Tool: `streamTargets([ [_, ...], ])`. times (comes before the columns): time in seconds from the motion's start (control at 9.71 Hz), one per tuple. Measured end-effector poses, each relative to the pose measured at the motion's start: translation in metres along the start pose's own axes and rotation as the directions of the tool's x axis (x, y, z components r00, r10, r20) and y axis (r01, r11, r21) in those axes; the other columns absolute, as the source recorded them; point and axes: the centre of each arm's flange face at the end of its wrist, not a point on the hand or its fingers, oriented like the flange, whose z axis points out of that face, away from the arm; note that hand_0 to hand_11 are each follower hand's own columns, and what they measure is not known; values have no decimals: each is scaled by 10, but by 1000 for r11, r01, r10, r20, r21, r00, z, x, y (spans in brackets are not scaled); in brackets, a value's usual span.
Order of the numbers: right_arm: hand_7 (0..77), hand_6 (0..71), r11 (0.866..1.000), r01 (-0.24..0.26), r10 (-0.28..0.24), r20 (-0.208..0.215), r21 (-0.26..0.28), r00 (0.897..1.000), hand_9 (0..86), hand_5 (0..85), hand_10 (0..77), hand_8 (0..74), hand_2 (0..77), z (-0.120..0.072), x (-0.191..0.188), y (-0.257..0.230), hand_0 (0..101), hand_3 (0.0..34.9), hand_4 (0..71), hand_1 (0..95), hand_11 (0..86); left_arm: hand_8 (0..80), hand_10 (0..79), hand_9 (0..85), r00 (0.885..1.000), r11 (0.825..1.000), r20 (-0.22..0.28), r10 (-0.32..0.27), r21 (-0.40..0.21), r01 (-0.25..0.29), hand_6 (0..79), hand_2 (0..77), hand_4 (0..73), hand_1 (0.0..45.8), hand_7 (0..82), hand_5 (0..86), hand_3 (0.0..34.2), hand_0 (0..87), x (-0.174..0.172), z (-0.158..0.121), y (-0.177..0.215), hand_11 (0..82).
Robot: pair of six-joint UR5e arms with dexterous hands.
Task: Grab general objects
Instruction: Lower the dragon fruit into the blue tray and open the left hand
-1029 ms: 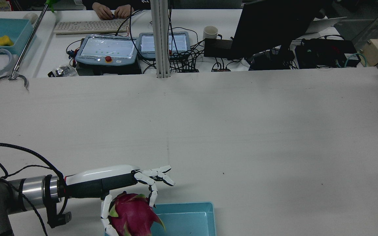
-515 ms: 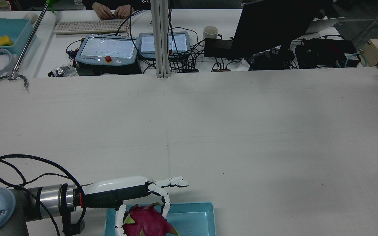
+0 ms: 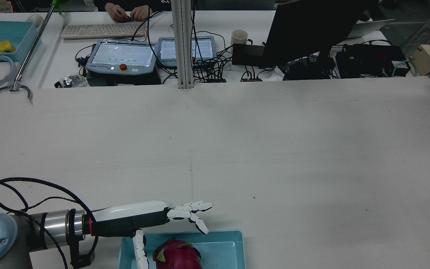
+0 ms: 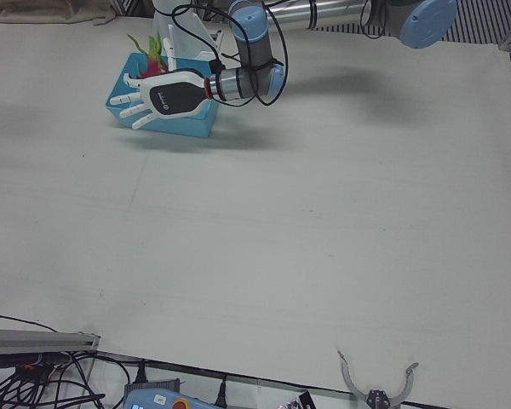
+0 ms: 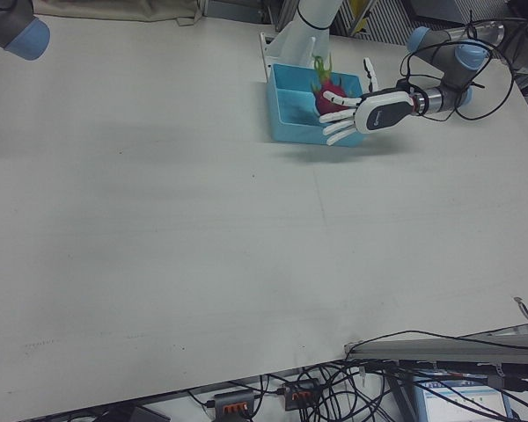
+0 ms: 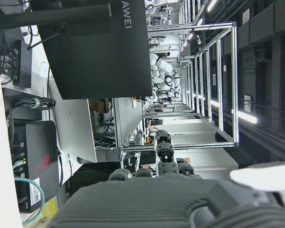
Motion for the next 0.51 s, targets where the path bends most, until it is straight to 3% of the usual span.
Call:
streamTargets([
  [0.1,0,0,1000,0,0,0,0,1000,5,5,0,0,16,0,0,0,0,0,0,54,5,11,5,11,1000,1000,1,2,5,-2,5,109,76,0,49,295,158,471,0,-2,-2,11],
  [0.21,0,0,1000,0,0,1,0,1000,5,5,0,0,16,0,0,0,0,0,0,54,5,11,5,11,1000,1000,2,4,13,-4,5,16,0,0,49,185,196,449,1,-5,-5,11],
  [0.31,0,0,1000,0,0,1,0,1000,5,5,0,0,16,0,-1,0,0,0,0,54,5,11,5,11,1000,999,0,13,34,-13,5,16,0,0,54,38,224,393,7,-12,-15,11],
  [0.41,0,0,1000,0,0,1,0,1000,5,5,0,0,16,0,0,0,0,0,0,54,5,11,5,5,1000,997,-6,28,70,-28,0,16,0,0,87,22,286,448,19,-23,-32,11],
  [0.51,0,0,1000,0,0,0,0,1000,5,5,0,0,16,0,0,0,0,0,0,54,5,11,0,0,998,990,-19,58,131,-55,0,11,0,0,93,22,295,467,42,-44,-61,5],
])
